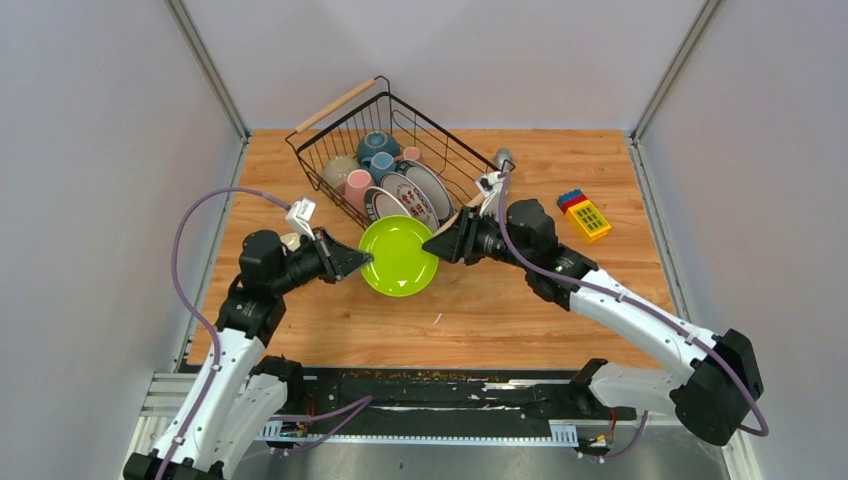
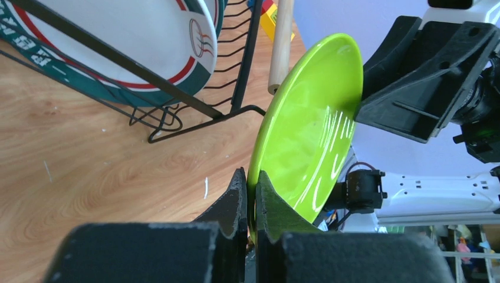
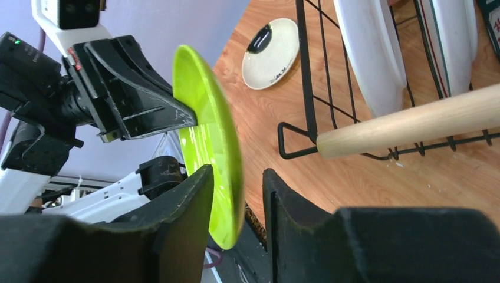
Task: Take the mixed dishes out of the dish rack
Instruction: Pick up the plate from the dish rack, then place the plate at the center of the board.
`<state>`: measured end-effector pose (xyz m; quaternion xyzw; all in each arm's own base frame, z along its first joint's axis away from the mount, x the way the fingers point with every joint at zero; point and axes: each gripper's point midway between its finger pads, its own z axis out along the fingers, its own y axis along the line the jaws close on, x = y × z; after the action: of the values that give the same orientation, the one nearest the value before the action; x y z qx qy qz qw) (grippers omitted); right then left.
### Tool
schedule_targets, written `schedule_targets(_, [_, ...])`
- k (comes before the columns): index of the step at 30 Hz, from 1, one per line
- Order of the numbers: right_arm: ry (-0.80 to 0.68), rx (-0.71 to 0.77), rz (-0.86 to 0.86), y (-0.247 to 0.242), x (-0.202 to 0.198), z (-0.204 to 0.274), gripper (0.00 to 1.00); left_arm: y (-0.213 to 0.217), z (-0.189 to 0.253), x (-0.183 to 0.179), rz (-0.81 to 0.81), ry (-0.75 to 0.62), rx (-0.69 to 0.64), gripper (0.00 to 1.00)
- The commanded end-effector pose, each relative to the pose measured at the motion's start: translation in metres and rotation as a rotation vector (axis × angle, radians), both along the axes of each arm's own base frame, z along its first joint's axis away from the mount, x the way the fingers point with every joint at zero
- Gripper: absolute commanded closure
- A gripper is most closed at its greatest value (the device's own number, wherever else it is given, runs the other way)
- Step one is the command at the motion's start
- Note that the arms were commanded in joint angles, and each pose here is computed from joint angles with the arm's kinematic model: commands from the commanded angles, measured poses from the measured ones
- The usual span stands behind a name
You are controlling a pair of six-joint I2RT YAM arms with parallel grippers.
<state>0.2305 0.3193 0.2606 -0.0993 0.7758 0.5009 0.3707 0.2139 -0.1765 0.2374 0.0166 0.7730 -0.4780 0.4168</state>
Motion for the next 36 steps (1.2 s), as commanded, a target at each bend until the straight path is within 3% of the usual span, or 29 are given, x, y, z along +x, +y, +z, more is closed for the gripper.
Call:
schedule_targets(1, [-0.088, 0.078, -0.012, 0.0, 0.001, 0.026, 0.55, 0.005, 0.004, 0.001, 0.031, -0.03, 0.011, 1.0])
schedule_targets(6, [-0.145, 0.063, -0.063, -0.013, 0.002, 0.029, 0.24, 0.017, 0.004, 0.005, 0.128, -0.03, 0.023, 1.0])
schedule_targets(14, [-0.265, -0.016, -0.226, -0.055, 0.008, 0.031, 0.02, 0.042, -0.007, 0.016, 0.333, 0.017, 0.012, 1.0])
schedule_targets(29, [-0.483, -0.17, -0.535, -0.16, -0.006, 0.039, 0.0, 0.139, -0.053, 0.017, 0.967, 0.111, -0.096, 1.0])
schedule_targets(36, [-0.542, -0.215, -0.633, -0.195, -0.015, 0.043, 0.0, 0.164, -0.083, 0.029, 1.107, 0.19, -0.096, 1.0])
